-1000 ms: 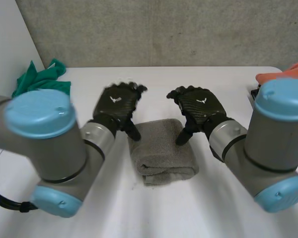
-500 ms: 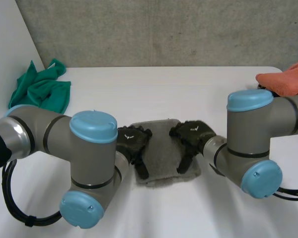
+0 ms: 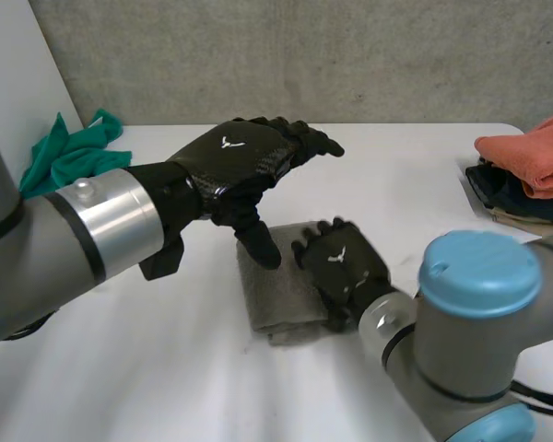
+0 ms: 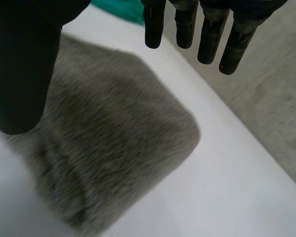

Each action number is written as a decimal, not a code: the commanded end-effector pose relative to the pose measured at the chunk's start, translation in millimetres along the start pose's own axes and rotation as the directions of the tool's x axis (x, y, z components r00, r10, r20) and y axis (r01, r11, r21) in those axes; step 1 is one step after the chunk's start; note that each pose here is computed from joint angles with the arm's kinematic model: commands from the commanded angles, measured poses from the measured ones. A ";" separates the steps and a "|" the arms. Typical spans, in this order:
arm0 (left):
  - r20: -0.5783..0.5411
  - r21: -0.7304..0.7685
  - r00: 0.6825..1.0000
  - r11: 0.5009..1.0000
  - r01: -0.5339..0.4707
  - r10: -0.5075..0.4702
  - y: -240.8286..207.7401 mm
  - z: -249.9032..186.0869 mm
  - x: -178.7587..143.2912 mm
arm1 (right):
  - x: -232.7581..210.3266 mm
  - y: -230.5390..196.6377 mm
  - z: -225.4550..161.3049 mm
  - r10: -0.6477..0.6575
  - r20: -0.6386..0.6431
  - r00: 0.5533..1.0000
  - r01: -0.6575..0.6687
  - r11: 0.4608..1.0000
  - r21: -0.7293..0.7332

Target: Fold the laundry.

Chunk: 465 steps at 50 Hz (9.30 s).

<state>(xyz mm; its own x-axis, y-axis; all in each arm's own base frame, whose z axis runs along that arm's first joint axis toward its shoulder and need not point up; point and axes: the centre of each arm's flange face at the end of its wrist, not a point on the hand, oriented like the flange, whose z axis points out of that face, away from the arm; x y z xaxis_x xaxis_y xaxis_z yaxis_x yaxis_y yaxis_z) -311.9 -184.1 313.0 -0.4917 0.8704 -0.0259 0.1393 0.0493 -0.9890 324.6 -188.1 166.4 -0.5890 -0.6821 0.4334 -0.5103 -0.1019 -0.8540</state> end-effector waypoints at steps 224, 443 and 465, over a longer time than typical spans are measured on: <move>0.588 -0.345 0.718 0.919 -0.193 0.372 210.9 8.3 -361.0 | 85.0 48.2 1.8 0.175 -0.130 0.976 -0.159 0.979 0.126; 0.440 -0.348 0.831 0.918 -0.191 0.340 201.1 16.2 -253.5 | 113.6 68.4 30.7 0.103 -0.318 0.943 -0.135 0.988 -0.079; 0.431 -0.381 0.830 0.905 -0.189 0.355 206.2 12.2 -249.5 | 127.9 73.4 27.2 0.107 -0.345 0.932 -0.151 0.983 -0.102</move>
<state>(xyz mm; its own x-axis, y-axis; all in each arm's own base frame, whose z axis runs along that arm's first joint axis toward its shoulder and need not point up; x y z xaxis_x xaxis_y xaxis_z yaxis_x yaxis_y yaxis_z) -171.9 -397.1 118.0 -0.7403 0.5223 -0.4232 0.5309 0.0680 -0.8447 227.9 -302.8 151.1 -0.8215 -0.3949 0.4114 -0.4769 0.0801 -0.8753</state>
